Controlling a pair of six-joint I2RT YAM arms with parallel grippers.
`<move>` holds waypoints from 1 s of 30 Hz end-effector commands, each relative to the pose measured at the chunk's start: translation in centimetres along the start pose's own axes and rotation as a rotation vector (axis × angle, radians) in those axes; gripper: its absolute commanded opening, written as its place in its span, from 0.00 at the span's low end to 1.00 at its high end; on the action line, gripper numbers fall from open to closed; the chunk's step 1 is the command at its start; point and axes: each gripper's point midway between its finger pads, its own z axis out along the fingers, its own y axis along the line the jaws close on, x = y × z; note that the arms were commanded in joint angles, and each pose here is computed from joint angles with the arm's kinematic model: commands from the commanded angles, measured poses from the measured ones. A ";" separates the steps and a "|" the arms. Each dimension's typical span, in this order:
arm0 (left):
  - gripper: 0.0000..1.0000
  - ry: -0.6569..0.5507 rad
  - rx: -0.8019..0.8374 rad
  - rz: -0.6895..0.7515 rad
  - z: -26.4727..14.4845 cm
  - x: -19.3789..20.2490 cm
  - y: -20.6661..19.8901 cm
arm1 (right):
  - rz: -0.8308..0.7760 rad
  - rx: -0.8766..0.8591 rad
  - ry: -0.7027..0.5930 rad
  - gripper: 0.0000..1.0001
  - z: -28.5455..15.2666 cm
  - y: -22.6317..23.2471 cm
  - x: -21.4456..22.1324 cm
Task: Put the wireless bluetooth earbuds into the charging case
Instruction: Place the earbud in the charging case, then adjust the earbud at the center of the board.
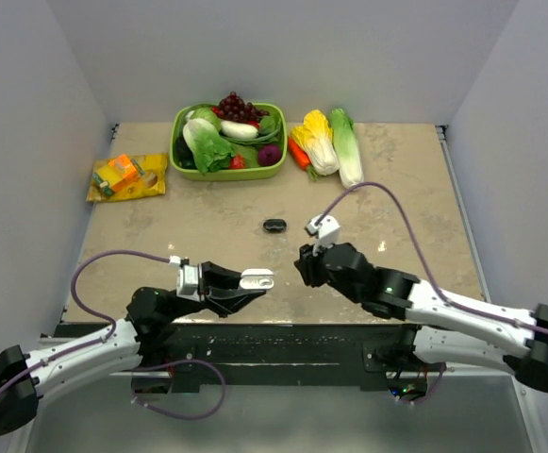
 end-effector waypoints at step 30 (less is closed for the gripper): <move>0.00 -0.043 -0.082 -0.021 -2.0 0.8 0.8 | -0.008 -0.048 0.349 0.00 12.4 3.9 13.4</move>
